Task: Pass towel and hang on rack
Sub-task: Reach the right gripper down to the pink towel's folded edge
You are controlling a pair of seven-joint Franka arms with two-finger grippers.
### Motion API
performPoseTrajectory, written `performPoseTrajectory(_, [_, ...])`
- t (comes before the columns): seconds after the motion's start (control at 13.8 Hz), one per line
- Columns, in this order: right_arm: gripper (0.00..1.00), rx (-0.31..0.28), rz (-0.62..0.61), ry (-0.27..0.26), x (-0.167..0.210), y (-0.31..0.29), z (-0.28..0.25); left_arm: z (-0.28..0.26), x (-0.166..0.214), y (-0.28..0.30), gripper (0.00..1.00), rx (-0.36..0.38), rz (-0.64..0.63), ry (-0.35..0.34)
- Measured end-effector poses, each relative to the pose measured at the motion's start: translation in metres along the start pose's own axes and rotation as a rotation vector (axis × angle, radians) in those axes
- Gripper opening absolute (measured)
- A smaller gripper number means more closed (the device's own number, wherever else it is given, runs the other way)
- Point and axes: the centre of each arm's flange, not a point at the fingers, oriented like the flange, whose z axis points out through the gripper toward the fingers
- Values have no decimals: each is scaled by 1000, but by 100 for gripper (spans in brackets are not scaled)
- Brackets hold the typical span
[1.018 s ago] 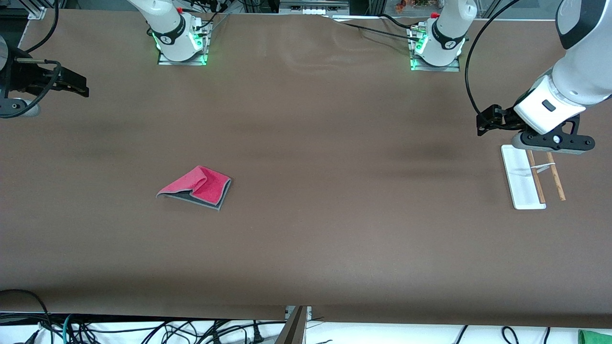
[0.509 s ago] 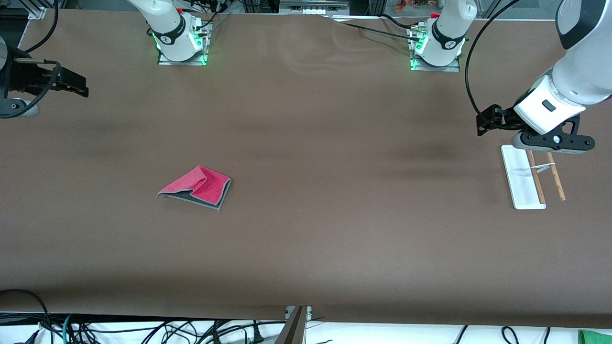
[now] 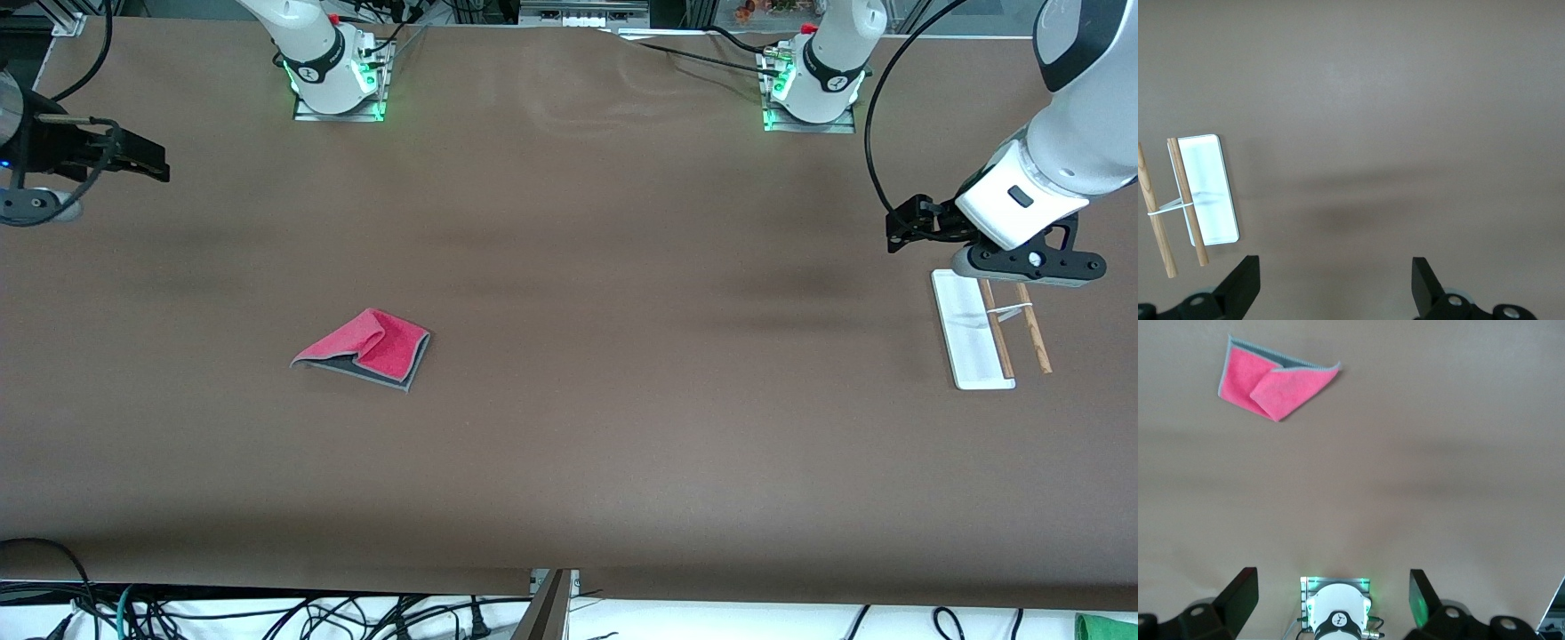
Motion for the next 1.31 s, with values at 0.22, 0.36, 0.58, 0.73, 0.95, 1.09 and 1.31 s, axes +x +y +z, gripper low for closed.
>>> performPoseTrajectory(0.22, [100,7,-9,-36,19,-4,32,0,0,0,100,0,0,0])
performPoseTrajectory(0.36, [100,9,-53,-36,39,-7,61,0,0,0,100,0,0,0])
performPoseTrajectory(0.58, [100,15,-297,-30,79,-12,115,0,0,0,100,0,0,-1])
performPoseTrajectory(0.73, [100,17,-435,-17,105,-14,154,0,0,0,100,0,0,-2])
performPoseTrajectory(0.95, [100,22,-648,-15,130,-18,199,0,0,0,100,0,0,-3])
performPoseTrajectory(1.09, [100,23,-784,-10,141,-19,222,0,0,0,100,0,0,-3])
performPoseTrajectory(1.31, [100,11,-1002,25,159,-22,257,0,0,0,100,0,0,-3])
